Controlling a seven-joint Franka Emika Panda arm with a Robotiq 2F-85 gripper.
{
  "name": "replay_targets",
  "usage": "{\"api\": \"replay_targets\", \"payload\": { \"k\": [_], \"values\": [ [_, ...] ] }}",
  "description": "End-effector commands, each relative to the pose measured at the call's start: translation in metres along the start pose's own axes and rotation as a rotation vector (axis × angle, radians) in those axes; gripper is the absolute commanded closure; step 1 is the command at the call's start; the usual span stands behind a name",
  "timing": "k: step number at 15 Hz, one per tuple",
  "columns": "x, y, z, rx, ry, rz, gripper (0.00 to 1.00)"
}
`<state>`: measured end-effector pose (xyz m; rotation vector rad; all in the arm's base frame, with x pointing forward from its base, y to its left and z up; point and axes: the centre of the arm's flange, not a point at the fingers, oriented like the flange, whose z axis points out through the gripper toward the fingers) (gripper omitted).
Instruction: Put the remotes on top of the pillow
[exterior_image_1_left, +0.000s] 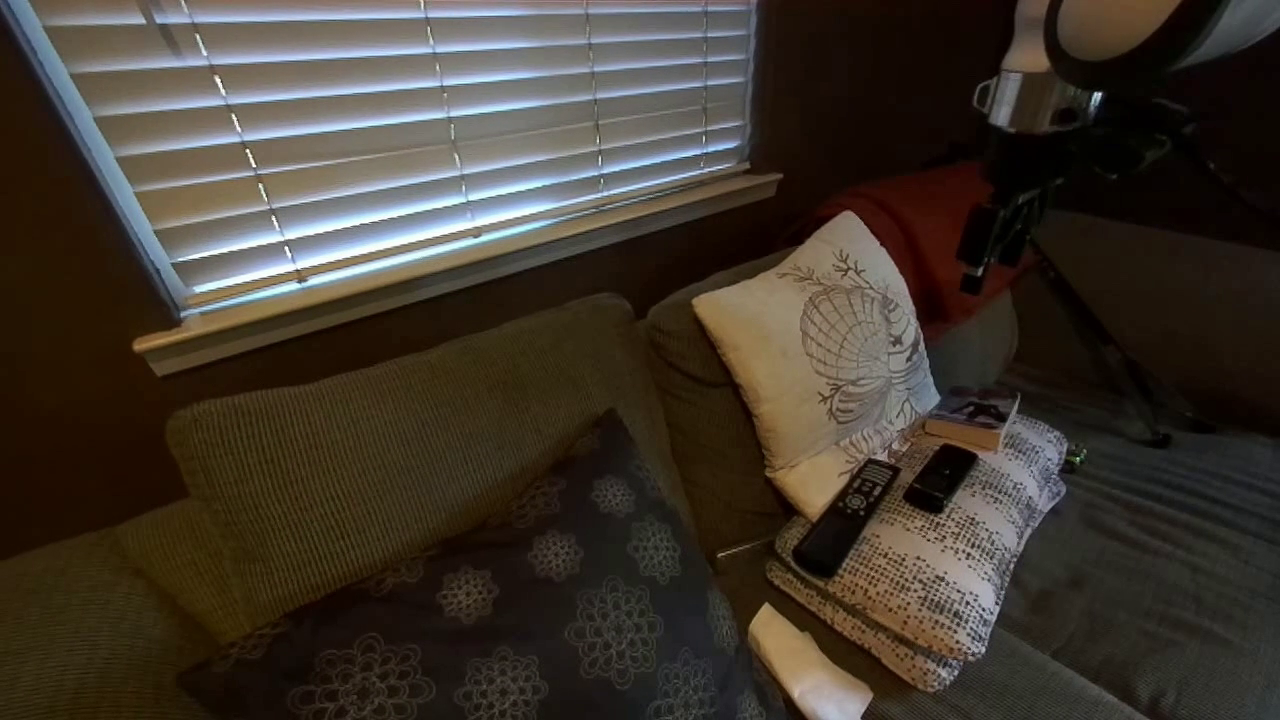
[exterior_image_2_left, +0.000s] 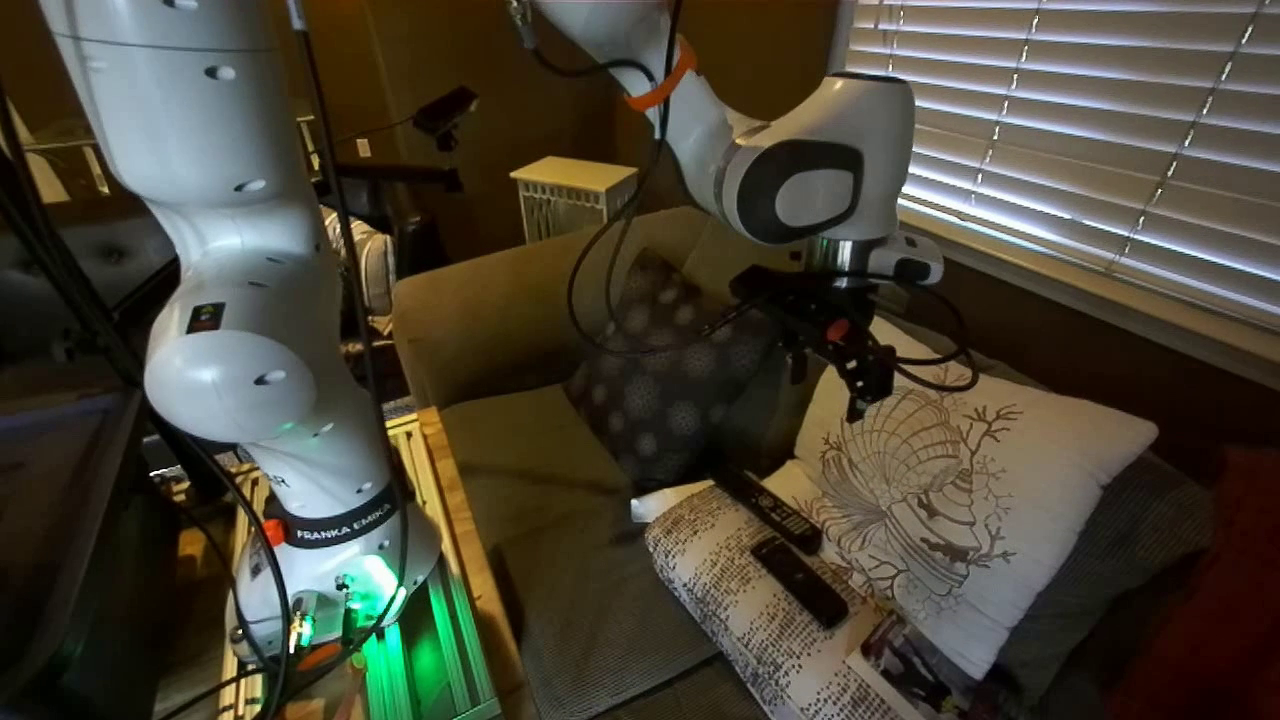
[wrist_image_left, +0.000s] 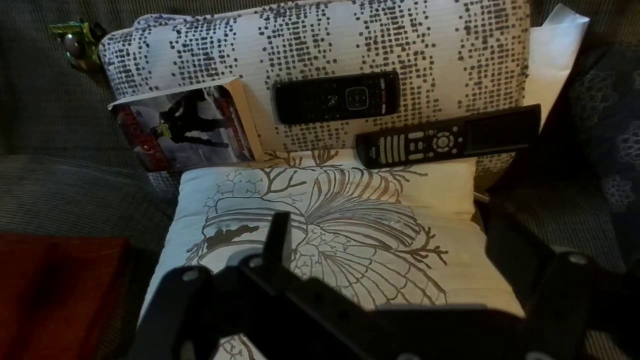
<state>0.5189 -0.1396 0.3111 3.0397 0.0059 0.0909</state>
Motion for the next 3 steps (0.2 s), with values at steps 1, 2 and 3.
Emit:
{"api": "replay_targets", "payload": {
  "k": [1,2,3],
  "values": [
    [0.0,0.0001,0.0,0.0,0.0,0.0,0.0],
    [0.0,-0.0001,0.0,0.001,0.0,0.0,0.0],
    [0.0,-0.0001,0.0,0.001,0.0,-0.001,0.0]
  ]
}}
